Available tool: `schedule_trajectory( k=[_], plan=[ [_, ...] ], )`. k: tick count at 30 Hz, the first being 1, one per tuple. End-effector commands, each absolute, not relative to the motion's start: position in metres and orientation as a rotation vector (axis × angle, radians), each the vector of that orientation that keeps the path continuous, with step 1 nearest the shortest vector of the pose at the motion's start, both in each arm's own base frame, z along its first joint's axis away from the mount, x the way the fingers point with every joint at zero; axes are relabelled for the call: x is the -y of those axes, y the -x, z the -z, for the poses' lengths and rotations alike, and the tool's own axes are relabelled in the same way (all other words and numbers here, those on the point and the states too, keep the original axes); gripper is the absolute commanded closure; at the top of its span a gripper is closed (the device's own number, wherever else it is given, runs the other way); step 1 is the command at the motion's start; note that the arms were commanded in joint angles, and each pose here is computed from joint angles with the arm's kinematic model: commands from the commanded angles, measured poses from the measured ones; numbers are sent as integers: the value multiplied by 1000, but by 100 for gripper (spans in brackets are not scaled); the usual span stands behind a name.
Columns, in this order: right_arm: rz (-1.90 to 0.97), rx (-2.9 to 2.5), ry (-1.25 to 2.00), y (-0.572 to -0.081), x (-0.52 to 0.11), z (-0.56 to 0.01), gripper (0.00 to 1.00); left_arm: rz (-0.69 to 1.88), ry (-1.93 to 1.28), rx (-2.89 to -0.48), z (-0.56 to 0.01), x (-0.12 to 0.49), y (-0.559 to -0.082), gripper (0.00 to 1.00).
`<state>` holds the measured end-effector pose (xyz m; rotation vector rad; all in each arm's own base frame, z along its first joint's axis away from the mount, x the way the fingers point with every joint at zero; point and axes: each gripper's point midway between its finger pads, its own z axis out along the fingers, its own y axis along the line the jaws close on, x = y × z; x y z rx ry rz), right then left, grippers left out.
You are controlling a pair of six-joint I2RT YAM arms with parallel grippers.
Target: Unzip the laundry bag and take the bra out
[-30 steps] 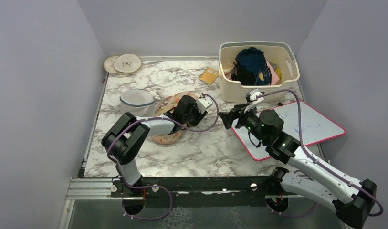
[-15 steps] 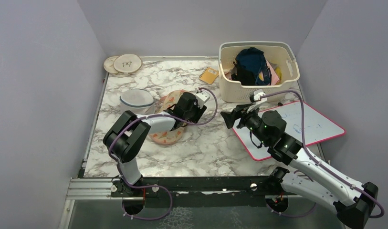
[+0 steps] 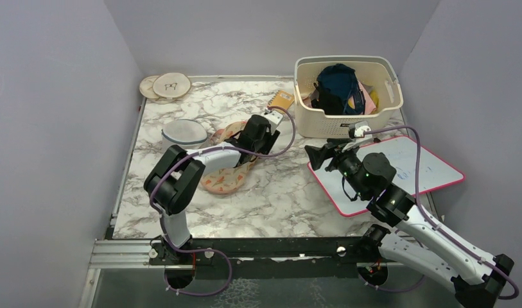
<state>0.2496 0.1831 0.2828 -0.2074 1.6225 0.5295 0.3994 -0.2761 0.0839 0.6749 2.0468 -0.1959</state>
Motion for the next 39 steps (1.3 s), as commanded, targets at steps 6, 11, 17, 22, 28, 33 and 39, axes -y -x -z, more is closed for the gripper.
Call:
schedule_trajectory(
  k=[6,11,17,22,28,33,39],
  plan=[
    [-497,-1663,197,-253,-181,-268,23,30,-734,-2186,-38,264,-385,50],
    [-496,-1677,202,-253,-182,-263,24,-62,-745,-2201,-28,255,-389,67],
    [-475,-1704,214,-254,-182,-255,24,-3,-789,-2170,-39,263,-387,100],
    [-396,-1747,238,-258,-176,-245,24,141,-882,-2038,-79,278,-375,100],
    [-424,-1733,298,-256,-185,-238,22,265,-1050,-1822,-123,284,-346,100],
    [-526,-1679,350,-245,-197,-226,22,341,-1126,-1708,-146,288,-327,100],
    [-669,-1629,486,-235,-228,-217,34,362,-1180,-1638,-160,288,-315,100]
  ],
)
